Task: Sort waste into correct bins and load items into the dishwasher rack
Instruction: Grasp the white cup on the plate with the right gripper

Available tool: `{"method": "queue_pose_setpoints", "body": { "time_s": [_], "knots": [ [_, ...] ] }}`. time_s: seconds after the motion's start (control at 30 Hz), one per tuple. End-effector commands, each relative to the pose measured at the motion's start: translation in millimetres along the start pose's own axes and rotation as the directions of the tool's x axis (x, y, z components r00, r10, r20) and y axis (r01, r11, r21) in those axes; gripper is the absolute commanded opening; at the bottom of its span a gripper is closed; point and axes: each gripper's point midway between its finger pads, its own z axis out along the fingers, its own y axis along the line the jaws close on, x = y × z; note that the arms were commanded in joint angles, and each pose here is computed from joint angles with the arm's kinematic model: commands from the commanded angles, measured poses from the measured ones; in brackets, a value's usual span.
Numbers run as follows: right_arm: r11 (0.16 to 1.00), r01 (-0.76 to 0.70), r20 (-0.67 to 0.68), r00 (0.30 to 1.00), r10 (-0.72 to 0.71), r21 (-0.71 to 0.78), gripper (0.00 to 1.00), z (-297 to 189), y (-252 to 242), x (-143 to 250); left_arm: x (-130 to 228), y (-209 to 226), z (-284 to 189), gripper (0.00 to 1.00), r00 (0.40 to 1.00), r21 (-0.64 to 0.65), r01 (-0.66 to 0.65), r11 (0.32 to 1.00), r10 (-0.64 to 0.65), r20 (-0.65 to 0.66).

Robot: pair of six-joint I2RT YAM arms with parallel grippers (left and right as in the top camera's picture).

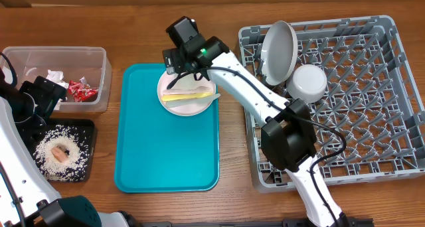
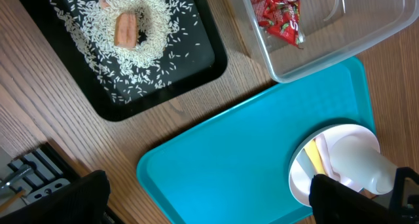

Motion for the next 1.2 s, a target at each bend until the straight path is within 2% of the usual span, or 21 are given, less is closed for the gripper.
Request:
{"method": "queue_pose_setpoints", "body": {
  "time_s": [0.0, 0.63, 0.8, 1.17],
  "knots": [
    [1.000, 0.016, -0.016, 1.000, -0.015, 0.018, 1.00, 12.5, 1.8, 14.4, 2.5, -0.5, 1.4, 1.00, 1.000, -0.002, 0.002, 1.000, -0.002, -0.005],
    [0.999, 0.018, -0.048, 0.999, -0.016, 0.028, 1.00, 38.6, -1.7, 38.1, 2.5, -0.5, 1.4, 1.00, 1.000, -0.002, 0.002, 1.000, -0.002, -0.005],
    [0.999, 0.021, -0.050, 0.999, -0.020, 0.026, 0.85, 38.5, 0.0, 39.2, 2.6, -0.6, 1.4, 1.00, 1.000, -0.001, 0.003, 1.000, -0.003, -0.005],
    [0.999, 0.024, -0.061, 0.998, -0.022, 0.030, 0.75, 43.1, -0.6, 43.5, 2.7, -0.5, 1.4, 1.00, 1.000, -0.002, 0.003, 1.000, -0.003, -0.006]
  ]
}}
